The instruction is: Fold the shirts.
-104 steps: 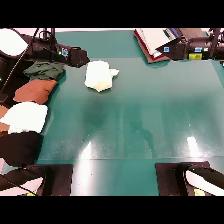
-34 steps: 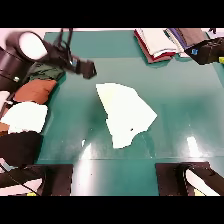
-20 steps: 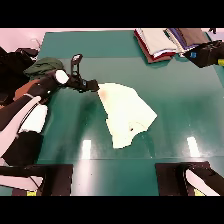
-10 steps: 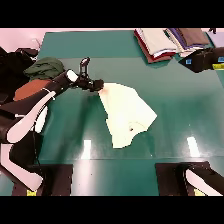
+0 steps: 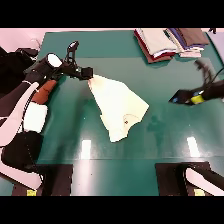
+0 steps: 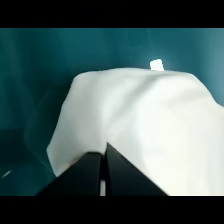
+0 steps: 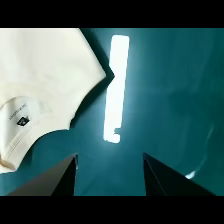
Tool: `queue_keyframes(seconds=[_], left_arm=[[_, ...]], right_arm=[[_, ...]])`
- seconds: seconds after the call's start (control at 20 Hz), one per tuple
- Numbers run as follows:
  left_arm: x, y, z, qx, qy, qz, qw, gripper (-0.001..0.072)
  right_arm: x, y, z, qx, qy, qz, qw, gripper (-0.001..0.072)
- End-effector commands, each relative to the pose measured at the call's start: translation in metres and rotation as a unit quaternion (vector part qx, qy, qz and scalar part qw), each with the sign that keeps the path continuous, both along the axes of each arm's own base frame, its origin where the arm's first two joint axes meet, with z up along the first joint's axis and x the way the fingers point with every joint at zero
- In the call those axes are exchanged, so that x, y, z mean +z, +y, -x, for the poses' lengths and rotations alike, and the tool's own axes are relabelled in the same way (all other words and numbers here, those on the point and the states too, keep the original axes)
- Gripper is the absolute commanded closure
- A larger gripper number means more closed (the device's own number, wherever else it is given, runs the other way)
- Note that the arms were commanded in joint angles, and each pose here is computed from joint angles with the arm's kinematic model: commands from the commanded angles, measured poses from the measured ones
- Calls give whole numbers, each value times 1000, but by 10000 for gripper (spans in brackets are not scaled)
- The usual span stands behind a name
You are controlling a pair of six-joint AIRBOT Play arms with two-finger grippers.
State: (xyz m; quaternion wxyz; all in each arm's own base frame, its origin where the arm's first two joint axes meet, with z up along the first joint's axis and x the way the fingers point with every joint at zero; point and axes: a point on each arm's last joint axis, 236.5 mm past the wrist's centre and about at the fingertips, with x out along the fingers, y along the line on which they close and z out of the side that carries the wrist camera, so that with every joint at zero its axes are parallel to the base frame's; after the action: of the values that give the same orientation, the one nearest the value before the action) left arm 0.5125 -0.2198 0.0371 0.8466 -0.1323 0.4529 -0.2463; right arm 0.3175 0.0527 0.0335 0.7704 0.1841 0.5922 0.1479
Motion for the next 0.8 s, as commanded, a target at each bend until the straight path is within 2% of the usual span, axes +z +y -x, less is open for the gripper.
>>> queue_keyframes(seconds=[0.0, 0.15, 0.25, 0.3, 0.35, 0.45, 0.6, 0.75], left_arm=[[2, 4, 13, -21, 15, -13, 1000, 683], [-1, 3, 20, -30, 28, -16, 999, 683], [-2, 3, 21, -32, 31, -16, 999, 683], [-2, 3, 22, -33, 33, -16, 999, 683], [-3, 3, 24, -35, 37, -17, 999, 683], [0, 3, 27, -39, 38, -17, 998, 683], [62, 14, 25, -30, -32, -22, 999, 684], [202, 46, 46, -21, -196, -62, 978, 684]], right_arm=[[-77, 32, 9, -60, 55, -77, 994, 230], [-104, 84, -6, -35, 49, -113, 992, 230], [-118, 108, -18, -7, 42, -97, 994, 232], [-121, 119, -26, 7, 37, -93, 995, 269], [-121, 129, -32, 21, 31, -90, 995, 349], [-113, 144, -49, 54, 6, -88, 995, 680], [-56, 144, -72, 95, -47, -89, 990, 699], [71, 120, -77, 138, -158, -76, 975, 699]])
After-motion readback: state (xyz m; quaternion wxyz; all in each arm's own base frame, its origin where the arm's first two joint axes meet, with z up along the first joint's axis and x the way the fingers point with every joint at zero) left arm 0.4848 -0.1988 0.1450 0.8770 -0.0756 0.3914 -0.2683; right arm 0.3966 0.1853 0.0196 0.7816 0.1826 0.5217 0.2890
